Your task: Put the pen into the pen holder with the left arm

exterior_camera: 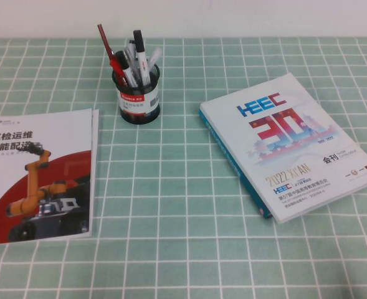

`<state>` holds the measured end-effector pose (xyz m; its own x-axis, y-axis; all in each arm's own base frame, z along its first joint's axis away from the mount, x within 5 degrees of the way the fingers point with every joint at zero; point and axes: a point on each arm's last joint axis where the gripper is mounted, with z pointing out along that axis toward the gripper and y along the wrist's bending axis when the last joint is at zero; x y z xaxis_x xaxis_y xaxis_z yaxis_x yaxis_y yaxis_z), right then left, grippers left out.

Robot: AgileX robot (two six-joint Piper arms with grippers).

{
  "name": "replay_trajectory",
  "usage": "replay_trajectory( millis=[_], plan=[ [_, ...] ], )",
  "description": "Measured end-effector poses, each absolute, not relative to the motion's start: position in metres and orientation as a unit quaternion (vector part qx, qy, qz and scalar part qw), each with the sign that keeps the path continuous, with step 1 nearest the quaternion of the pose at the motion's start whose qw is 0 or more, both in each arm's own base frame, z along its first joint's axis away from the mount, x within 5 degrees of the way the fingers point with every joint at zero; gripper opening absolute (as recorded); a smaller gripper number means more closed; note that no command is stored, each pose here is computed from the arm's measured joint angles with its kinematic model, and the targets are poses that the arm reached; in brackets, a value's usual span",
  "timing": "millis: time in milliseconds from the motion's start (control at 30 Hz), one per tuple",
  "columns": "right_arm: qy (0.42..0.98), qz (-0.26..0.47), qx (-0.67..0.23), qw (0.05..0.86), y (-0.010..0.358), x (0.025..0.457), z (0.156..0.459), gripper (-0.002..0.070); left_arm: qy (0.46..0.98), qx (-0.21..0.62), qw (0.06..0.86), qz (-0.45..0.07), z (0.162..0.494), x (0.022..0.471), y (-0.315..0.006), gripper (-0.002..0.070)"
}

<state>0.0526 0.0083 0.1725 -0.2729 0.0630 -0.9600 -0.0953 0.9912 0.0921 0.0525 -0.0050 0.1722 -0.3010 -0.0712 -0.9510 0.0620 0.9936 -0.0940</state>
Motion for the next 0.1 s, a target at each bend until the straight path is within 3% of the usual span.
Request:
replay_trajectory(
  millis=[100],
  plan=[
    [0.795,0.066,-0.010,0.603,0.0083,0.0526,0.1725,-0.0022,0.805,-0.003,0.591,-0.056,0.1722,0.0525,-0.0050,0.0000]
  ],
)
